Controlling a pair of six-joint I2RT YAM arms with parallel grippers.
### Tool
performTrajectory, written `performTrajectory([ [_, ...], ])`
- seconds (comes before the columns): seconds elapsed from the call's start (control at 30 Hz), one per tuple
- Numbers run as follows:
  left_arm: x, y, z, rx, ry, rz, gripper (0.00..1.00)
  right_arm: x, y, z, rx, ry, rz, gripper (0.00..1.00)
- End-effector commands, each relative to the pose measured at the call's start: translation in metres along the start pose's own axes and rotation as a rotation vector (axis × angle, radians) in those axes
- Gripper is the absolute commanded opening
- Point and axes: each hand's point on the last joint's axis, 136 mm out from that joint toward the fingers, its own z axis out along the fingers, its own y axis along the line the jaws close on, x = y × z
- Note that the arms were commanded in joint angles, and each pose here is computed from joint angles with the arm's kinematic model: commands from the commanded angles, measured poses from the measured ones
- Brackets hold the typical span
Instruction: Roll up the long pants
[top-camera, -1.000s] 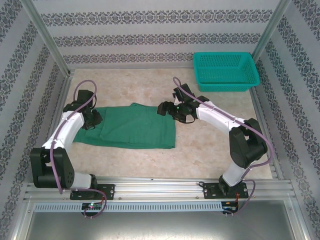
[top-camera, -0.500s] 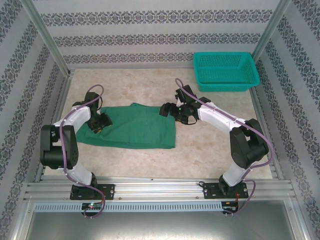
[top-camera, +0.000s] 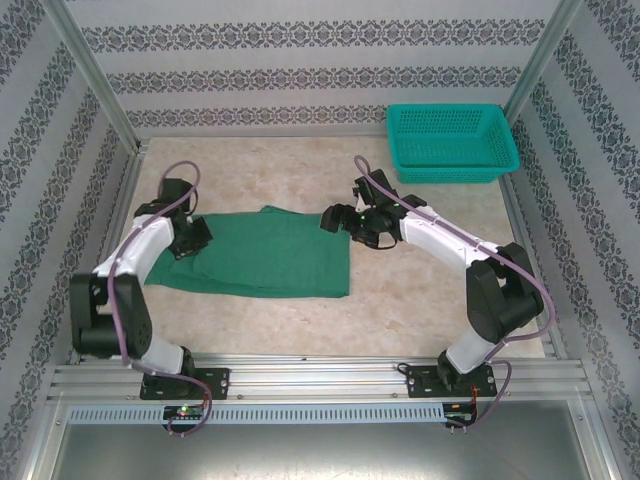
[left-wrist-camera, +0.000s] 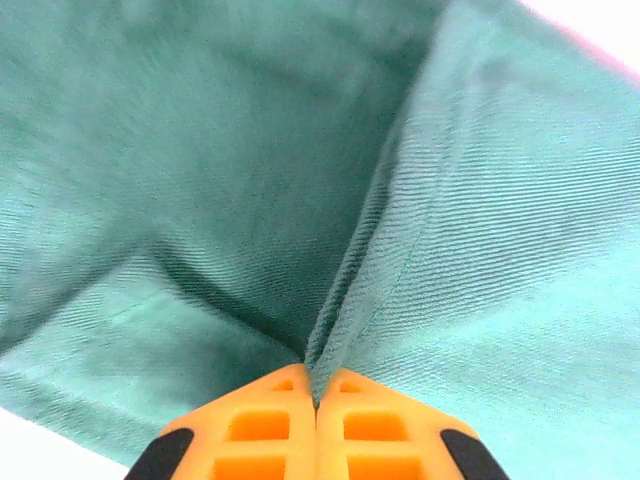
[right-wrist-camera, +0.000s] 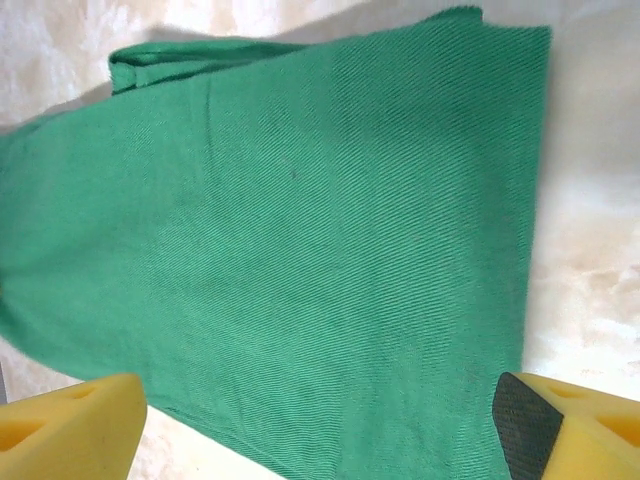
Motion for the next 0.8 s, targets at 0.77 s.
performTrajectory([
  [0.77,-0.069,0.167,-0.045,-0.259,-0.154,-0.474,0.0,0.005,0.003,0.021,-0.024,0.068,-0.014,0.93],
])
